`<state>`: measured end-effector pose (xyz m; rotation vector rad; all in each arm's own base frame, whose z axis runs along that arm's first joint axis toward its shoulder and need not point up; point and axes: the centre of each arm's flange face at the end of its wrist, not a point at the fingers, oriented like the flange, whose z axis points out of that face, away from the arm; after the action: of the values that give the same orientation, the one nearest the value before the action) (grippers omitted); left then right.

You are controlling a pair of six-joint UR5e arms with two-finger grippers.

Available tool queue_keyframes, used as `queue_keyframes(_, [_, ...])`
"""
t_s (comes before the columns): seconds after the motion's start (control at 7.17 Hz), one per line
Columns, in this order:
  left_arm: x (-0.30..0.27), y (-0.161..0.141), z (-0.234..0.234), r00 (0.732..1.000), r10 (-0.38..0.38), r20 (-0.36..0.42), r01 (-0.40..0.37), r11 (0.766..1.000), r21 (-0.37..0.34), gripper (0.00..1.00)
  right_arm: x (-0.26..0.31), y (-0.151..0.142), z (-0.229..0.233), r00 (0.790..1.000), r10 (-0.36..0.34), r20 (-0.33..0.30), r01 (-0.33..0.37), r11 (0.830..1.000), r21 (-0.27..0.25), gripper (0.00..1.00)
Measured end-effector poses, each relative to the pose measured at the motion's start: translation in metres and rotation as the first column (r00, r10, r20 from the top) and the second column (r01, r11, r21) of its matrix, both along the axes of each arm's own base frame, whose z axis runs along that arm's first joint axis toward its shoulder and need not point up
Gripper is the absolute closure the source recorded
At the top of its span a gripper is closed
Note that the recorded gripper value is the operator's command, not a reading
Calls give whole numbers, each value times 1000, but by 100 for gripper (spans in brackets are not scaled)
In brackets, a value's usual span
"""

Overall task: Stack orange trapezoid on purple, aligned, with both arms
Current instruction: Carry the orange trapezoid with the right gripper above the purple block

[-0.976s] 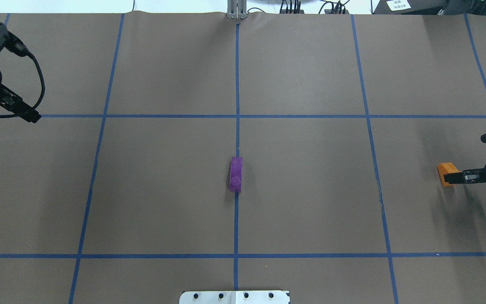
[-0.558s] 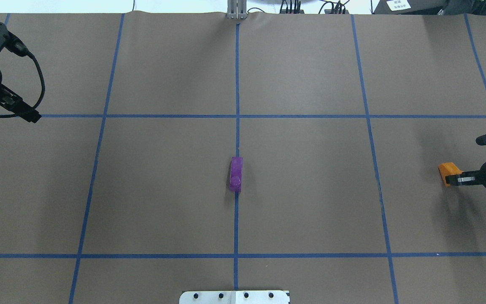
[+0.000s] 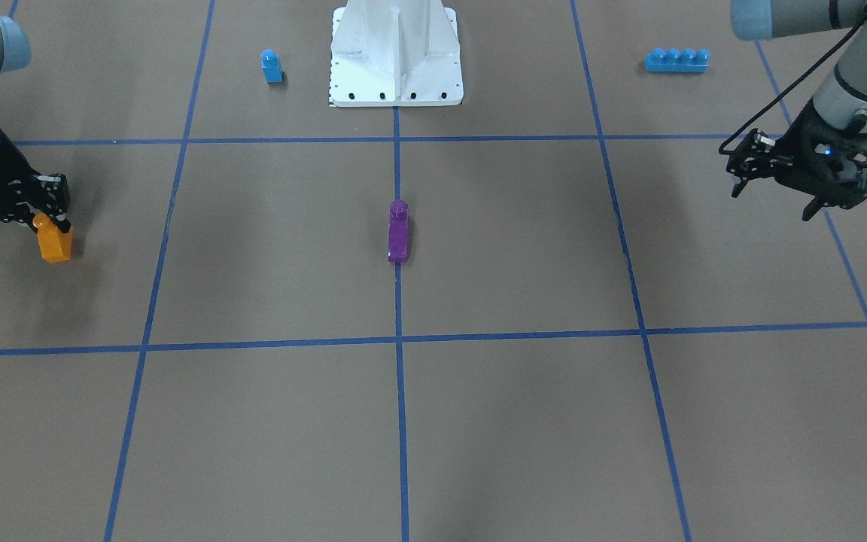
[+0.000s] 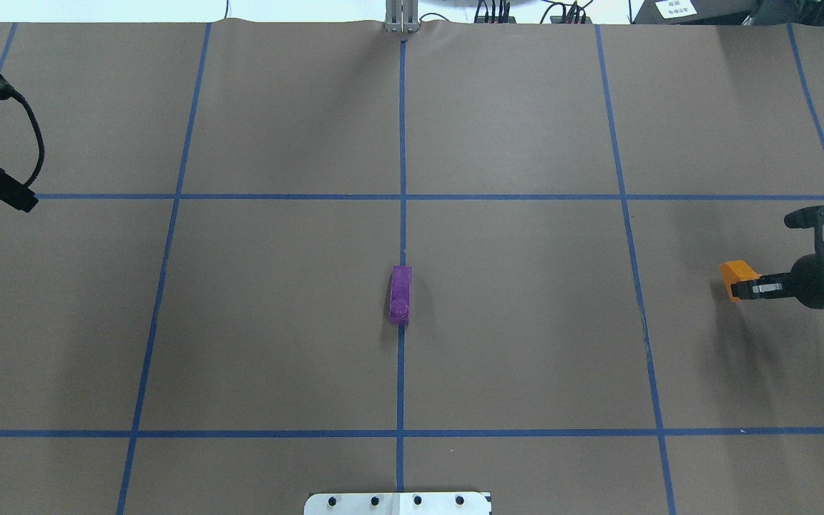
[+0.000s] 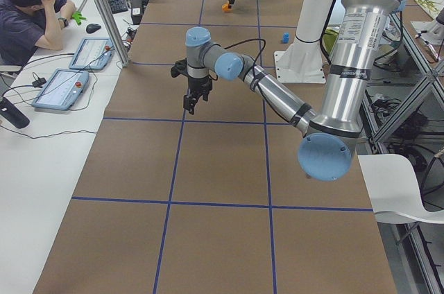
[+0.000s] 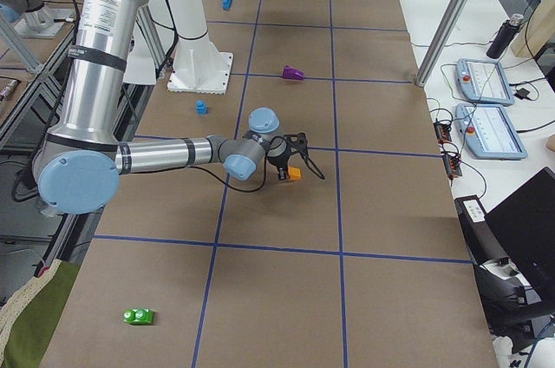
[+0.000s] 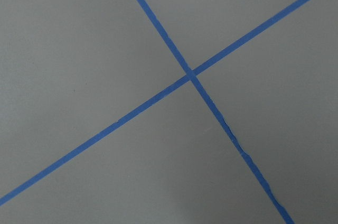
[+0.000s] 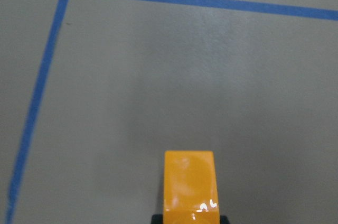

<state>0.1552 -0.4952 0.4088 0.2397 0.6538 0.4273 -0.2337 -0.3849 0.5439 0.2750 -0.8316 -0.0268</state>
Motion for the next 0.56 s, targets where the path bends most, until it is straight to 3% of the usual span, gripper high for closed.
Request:
queue_keyframes(0.28, [-46,-4,34,997,-77,12,78,996,-44,0,-33,-35,-108,1000,16,-14,-16,999,-50,100])
queue_keyframes(0.56, [-84,9,59,993,-95,-66,90,993,-76,0,-87,-56,-212,999,41,-1,-41,990,-134,100])
